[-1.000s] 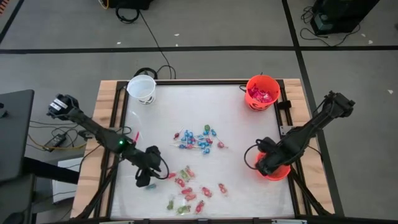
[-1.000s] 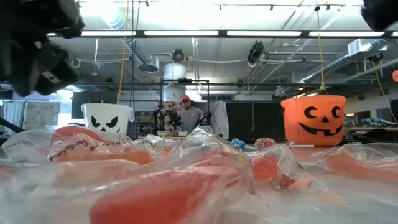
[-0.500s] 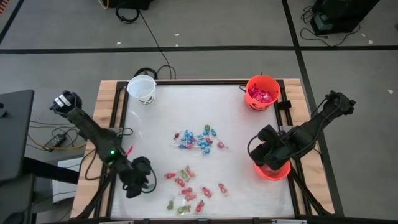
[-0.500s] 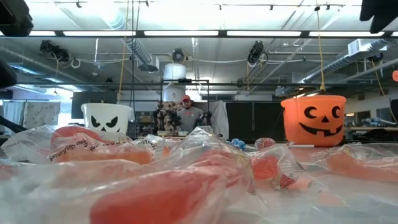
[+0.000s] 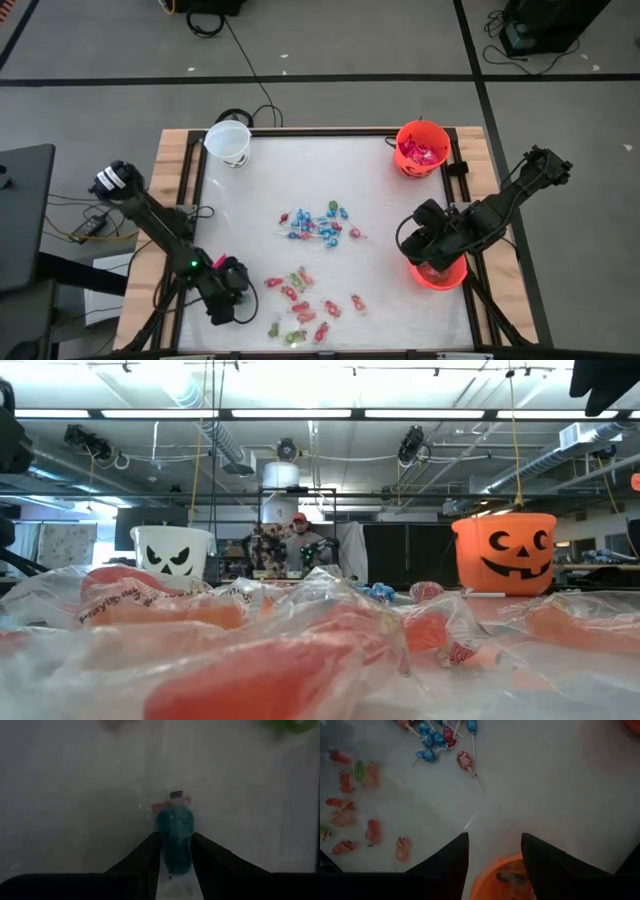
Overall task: Sort candy by brand, put in halloween buckets
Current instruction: Put the blue gummy into the bottom orange bucket
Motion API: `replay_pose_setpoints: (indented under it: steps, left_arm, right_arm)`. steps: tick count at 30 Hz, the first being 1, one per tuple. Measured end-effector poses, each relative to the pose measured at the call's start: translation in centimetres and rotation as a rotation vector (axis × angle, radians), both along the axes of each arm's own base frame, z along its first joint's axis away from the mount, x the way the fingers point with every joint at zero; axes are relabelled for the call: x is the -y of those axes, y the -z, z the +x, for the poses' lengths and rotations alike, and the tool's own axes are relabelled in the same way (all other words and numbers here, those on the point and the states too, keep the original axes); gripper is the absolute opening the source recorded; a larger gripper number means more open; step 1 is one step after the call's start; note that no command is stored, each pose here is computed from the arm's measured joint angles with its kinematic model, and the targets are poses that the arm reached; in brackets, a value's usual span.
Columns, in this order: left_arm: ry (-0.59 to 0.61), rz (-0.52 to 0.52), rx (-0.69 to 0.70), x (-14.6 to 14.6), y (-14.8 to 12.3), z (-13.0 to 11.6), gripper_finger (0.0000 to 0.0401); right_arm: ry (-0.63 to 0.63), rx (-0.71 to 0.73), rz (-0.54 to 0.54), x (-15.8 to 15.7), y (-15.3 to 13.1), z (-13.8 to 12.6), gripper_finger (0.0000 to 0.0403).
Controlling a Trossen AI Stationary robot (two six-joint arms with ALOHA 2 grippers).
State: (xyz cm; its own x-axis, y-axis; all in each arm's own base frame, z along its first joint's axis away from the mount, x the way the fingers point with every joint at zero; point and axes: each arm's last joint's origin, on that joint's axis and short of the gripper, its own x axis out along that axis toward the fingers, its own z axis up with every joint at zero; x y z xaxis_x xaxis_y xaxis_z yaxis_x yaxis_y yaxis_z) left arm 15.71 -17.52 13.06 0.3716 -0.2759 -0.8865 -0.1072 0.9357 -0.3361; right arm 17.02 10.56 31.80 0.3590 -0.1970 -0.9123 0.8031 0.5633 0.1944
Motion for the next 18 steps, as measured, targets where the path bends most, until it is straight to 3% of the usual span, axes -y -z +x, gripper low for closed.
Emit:
replay_pose_setpoints:
  steps: [6,11,18]
  left_arm:
    - [0.000,-0.039,0.002,0.3,0.2,0.4,0.0016]
    - [-0.041,-0.030,0.040,-0.3,-0.8,0.0,0.0009]
    - [-0.183,-0.031,0.239,-2.1,-3.7,0.8,0.0002]
  right_arm:
    - [0.002,0.040,-0.006,-0.1,-0.1,0.3,0.0191]
    - [-0.050,0.160,-0.003,-0.6,-0.5,1.4,0.0191]
    - [-0.145,0.384,-0.040,-1.4,-1.7,3.3,0.0191]
